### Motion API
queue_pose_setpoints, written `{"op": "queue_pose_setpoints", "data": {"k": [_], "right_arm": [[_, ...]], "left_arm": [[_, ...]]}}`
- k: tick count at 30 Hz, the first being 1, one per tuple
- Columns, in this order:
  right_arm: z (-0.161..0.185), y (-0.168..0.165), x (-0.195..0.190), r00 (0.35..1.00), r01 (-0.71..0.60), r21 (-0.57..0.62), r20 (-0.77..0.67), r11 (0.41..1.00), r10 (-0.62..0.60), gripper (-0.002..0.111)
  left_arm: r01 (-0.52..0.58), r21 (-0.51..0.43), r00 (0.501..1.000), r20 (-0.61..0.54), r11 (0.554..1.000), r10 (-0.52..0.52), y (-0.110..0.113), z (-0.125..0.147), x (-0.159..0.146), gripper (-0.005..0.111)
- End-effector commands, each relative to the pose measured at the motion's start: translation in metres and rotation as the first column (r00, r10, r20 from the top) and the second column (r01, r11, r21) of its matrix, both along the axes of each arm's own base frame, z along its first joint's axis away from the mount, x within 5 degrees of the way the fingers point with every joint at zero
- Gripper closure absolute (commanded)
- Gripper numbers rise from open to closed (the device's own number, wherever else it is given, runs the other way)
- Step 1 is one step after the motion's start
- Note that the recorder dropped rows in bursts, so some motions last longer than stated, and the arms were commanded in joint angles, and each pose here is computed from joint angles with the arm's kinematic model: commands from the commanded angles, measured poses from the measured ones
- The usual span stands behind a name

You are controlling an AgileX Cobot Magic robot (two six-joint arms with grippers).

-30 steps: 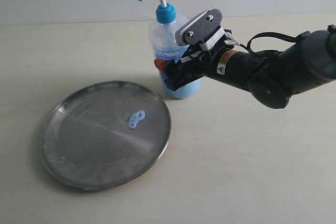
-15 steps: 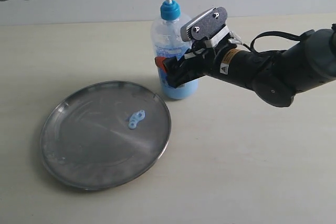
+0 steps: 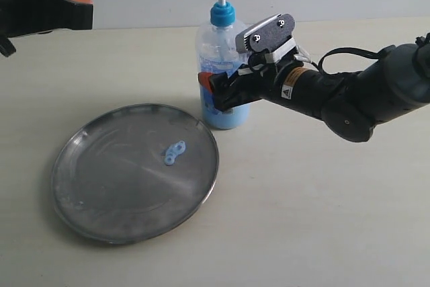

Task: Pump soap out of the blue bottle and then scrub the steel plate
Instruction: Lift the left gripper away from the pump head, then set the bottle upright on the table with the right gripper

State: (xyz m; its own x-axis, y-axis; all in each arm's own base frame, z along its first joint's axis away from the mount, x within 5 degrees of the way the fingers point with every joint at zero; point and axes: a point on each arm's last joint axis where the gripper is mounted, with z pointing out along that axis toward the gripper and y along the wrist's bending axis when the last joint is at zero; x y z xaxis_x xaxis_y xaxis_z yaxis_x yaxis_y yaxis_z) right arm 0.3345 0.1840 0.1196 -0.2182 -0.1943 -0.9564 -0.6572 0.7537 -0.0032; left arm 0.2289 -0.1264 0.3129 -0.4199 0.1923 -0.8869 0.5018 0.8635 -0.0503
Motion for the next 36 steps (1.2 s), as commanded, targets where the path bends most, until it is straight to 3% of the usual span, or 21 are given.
{"op": "queue_pose_setpoints", "data": {"k": [1, 6, 11, 20, 23, 30, 36], "right_arm": [[0.0218, 0.0016, 0.0084, 0.995, 0.011, 0.113, 0.1, 0.993, -0.023, 0.108], [0.0222, -0.0004, 0.0101, 0.994, 0.044, 0.13, 0.092, 0.991, -0.056, 0.106], [0.0223, -0.0009, 0.0105, 0.994, 0.051, 0.134, 0.09, 0.99, -0.064, 0.093], [0.0213, -0.001, 0.0104, 0.995, 0.052, 0.126, 0.082, 0.991, -0.063, 0.045], [0.0213, -0.001, 0.0104, 0.995, 0.052, 0.126, 0.082, 0.991, -0.063, 0.034], [0.0213, -0.001, 0.0104, 0.995, 0.052, 0.126, 0.082, 0.991, -0.063, 0.022], [0.0213, -0.001, 0.0104, 0.995, 0.052, 0.126, 0.082, 0.991, -0.063, 0.018]], "left_arm": [[-0.005, -0.005, 1.0, 0.029, 1.0, 0.005, -0.0003, -0.0003, 0.0004, 0.106], [-0.002, 0.004, 1.0, 0.03, 1.0, 0.002, -0.0004, -0.0009, 0.0008, 0.106], [0.003, 0.015, 0.999, 0.037, 1.0, -0.003, -0.0003, -0.001, 0.0008, 0.106], [0.01, 0.028, 0.999, 0.044, 1.0, -0.011, -0.0003, -0.001, 0.0008, 0.106], [0.011, 0.03, 0.999, 0.045, 1.0, -0.012, -0.0003, -0.001, 0.0008, 0.106], [0.011, 0.03, 0.999, 0.045, 1.0, -0.012, -0.0003, -0.001, 0.0008, 0.106], [0.011, 0.03, 0.999, 0.045, 1.0, -0.012, -0.0003, -0.001, 0.0008, 0.106]]}}
